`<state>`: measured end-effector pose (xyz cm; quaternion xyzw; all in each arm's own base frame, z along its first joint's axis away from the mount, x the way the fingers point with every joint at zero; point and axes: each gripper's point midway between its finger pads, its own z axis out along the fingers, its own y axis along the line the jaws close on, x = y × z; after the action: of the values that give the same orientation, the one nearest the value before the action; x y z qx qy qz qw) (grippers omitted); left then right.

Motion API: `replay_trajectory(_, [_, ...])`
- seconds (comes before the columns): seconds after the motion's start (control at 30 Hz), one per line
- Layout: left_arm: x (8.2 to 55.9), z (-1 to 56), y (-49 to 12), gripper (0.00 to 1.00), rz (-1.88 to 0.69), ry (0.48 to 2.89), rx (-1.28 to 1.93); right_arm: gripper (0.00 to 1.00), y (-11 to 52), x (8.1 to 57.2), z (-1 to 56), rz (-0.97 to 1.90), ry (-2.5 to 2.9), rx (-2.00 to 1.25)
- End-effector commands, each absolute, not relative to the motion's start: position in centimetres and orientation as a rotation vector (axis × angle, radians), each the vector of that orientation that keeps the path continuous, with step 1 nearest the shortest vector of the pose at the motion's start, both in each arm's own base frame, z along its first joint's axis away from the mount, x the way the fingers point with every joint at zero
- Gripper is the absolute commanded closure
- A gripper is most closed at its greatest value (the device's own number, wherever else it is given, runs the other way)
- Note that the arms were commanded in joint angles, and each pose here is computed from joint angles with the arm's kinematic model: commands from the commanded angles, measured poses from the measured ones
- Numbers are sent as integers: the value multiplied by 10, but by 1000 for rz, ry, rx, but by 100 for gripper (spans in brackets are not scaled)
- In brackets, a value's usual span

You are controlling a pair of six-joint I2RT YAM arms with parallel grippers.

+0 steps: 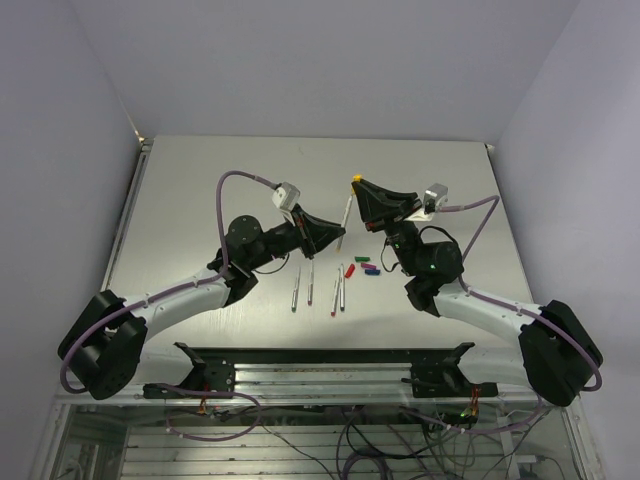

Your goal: Insert the pens into the pen caps

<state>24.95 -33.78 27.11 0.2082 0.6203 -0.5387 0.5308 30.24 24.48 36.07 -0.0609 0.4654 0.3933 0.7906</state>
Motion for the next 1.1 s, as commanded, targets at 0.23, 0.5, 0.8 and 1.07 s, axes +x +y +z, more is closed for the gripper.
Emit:
replay_trajectory(0.23, [246, 285, -337, 93, -1283, 1409, 515, 100, 245, 302, 357, 878, 1004, -112])
replay_trajectory(0.5, [244, 286, -337, 93, -1287, 1401, 515, 100, 247, 305, 348, 883, 1034, -109])
replay_trajectory(0.8, [246, 289, -332, 93, -1271, 1376, 488, 100, 259, 301, 334, 947, 1096, -139])
replay_trajectory(1.07, [246, 301, -330, 93, -1294, 1312, 450, 100, 278, 290, 313, 1077, 1169, -189])
